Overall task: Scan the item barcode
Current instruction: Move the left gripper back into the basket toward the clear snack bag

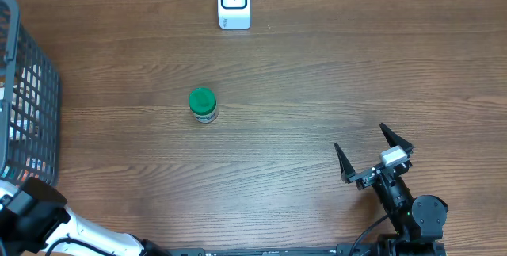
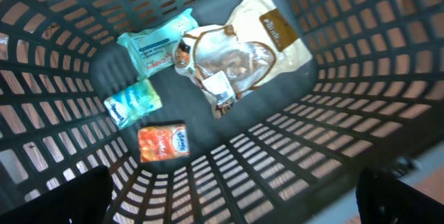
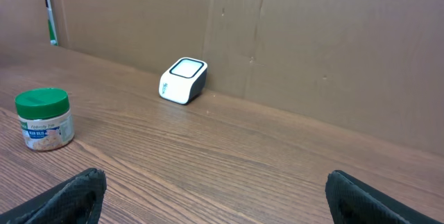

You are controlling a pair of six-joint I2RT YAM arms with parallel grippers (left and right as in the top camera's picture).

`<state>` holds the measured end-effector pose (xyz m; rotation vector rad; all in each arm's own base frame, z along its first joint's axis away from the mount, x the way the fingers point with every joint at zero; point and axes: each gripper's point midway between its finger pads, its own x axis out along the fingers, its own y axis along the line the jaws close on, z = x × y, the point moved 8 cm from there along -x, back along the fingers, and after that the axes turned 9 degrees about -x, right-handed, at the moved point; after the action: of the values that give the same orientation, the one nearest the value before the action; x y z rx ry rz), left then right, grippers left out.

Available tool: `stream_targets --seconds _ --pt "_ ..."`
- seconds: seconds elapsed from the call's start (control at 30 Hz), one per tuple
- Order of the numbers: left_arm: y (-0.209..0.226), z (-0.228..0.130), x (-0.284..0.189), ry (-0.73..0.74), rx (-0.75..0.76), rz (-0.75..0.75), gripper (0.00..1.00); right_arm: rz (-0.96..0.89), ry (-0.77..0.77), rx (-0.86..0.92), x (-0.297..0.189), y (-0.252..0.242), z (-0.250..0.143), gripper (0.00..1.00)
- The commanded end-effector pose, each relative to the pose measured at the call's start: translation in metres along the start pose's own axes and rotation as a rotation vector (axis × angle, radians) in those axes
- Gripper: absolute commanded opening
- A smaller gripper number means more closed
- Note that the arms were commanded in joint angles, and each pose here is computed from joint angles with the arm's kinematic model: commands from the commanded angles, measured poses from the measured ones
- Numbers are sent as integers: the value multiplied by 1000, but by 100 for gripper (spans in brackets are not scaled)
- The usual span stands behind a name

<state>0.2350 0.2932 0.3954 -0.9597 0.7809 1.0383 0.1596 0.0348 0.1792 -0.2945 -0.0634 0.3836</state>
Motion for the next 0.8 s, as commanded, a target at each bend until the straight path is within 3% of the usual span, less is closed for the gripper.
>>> stream_targets --seconds 0.0,0.77 --pt "5 6 19 12 1 73 100 3 0 5 0 1 -3 100" --pt "11 15 62 52 42 184 100 3 0 5 0 1 -3 100"
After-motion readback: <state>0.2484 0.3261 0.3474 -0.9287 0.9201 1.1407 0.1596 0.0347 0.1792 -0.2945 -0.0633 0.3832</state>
